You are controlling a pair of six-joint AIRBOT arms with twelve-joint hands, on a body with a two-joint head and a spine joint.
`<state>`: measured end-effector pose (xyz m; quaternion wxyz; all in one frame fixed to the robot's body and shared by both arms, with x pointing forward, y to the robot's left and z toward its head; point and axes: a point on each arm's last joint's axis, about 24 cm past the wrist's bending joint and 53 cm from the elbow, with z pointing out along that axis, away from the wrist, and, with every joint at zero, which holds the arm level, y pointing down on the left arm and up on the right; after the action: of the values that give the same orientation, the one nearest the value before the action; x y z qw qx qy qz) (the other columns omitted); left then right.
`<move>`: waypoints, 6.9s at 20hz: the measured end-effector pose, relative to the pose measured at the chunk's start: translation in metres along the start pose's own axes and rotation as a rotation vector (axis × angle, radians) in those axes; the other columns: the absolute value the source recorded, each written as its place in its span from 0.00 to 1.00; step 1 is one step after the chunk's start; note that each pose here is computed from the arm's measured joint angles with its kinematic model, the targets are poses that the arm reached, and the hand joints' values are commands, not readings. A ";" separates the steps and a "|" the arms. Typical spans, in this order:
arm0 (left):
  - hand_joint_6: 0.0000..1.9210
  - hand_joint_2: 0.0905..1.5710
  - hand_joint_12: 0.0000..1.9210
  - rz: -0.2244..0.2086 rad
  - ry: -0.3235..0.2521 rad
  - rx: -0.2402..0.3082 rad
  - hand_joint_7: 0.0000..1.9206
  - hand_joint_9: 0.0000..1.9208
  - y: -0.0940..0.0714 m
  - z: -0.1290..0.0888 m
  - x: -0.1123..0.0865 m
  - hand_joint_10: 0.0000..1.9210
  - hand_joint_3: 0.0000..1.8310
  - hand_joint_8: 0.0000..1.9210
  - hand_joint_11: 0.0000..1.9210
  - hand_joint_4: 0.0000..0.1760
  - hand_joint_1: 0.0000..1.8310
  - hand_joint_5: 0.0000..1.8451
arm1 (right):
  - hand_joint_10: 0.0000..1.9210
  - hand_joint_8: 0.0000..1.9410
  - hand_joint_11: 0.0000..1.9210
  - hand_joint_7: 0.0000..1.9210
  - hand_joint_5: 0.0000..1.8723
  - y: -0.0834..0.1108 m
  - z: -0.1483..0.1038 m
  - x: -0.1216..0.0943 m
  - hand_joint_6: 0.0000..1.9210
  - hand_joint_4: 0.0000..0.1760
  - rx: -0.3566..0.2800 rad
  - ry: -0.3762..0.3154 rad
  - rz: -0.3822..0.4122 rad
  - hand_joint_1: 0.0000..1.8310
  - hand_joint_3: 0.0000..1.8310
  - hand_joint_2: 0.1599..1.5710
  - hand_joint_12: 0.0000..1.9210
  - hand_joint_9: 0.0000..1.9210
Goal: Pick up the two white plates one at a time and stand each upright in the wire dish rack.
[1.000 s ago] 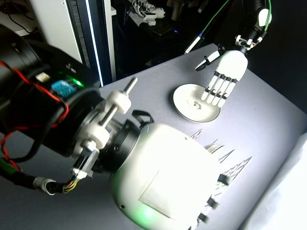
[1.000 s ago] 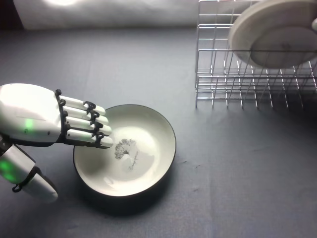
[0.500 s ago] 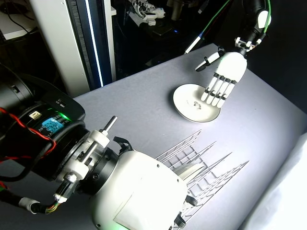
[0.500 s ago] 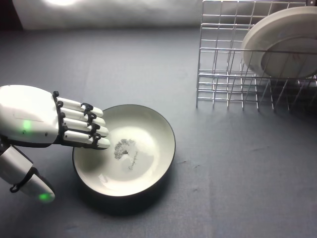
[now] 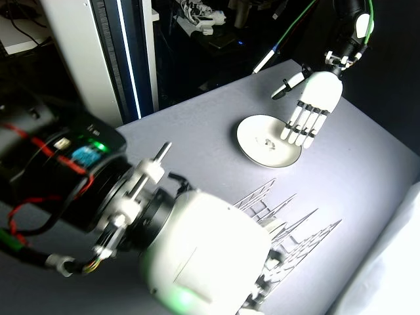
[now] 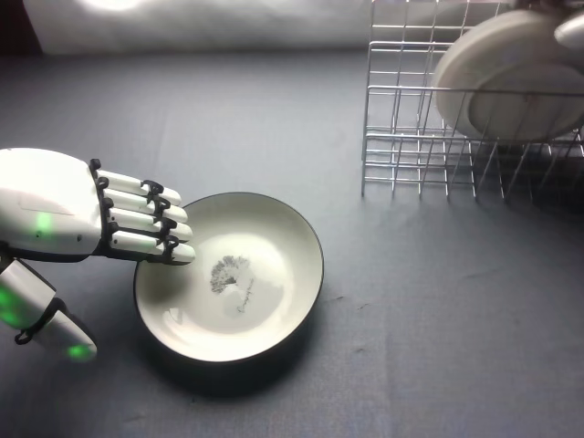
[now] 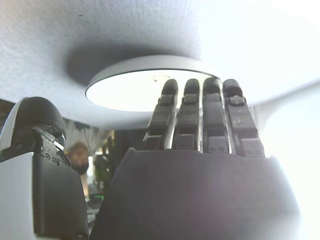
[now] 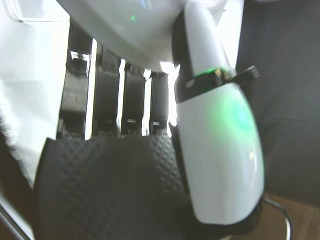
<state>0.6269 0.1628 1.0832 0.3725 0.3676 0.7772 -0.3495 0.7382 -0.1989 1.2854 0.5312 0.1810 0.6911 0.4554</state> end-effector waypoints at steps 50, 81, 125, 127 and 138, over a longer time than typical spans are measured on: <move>0.00 0.64 0.00 -0.246 0.084 -0.011 0.00 0.00 0.014 0.001 0.058 0.00 0.00 0.00 0.00 0.00 0.00 0.00 | 0.00 0.00 0.00 0.00 0.00 0.074 0.008 0.332 0.00 0.00 -0.588 0.526 -0.586 0.71 0.01 0.54 0.00 0.00; 0.00 0.65 0.00 -0.239 0.086 -0.005 0.00 0.00 0.013 0.002 0.053 0.00 0.00 0.00 0.00 0.00 0.00 0.00 | 0.50 0.34 0.49 0.60 0.57 0.089 0.028 0.359 0.42 0.00 -0.662 0.514 -0.557 0.76 0.00 0.63 0.56 0.55; 0.00 0.64 0.00 -0.084 -0.240 0.020 0.00 0.00 0.003 -0.037 -0.107 0.00 0.00 0.00 0.00 0.00 0.00 0.00 | 0.52 0.39 0.49 0.55 0.53 0.148 -0.016 0.158 0.50 0.00 -0.397 0.237 0.137 0.76 0.00 0.65 0.54 0.55; 0.00 0.65 0.00 -0.083 -0.238 0.021 0.00 0.00 0.003 -0.037 -0.107 0.00 0.00 0.00 0.00 0.00 0.00 0.00 | 0.51 0.37 0.49 0.56 0.54 0.150 -0.014 0.152 0.49 0.00 -0.384 0.232 0.181 0.76 0.00 0.64 0.54 0.55; 0.00 0.64 0.00 -0.064 -0.218 0.031 0.00 0.00 0.000 -0.036 -0.101 0.00 0.00 0.00 0.00 0.00 0.00 0.00 | 0.50 0.36 0.50 0.58 0.54 0.126 0.003 0.100 0.47 0.00 -0.270 0.154 0.401 0.76 0.00 0.63 0.55 0.56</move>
<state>0.6614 0.1605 1.1845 0.4377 0.3082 0.7379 -0.4110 0.6743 -0.0590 1.3319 0.3952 0.2066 0.6128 0.6524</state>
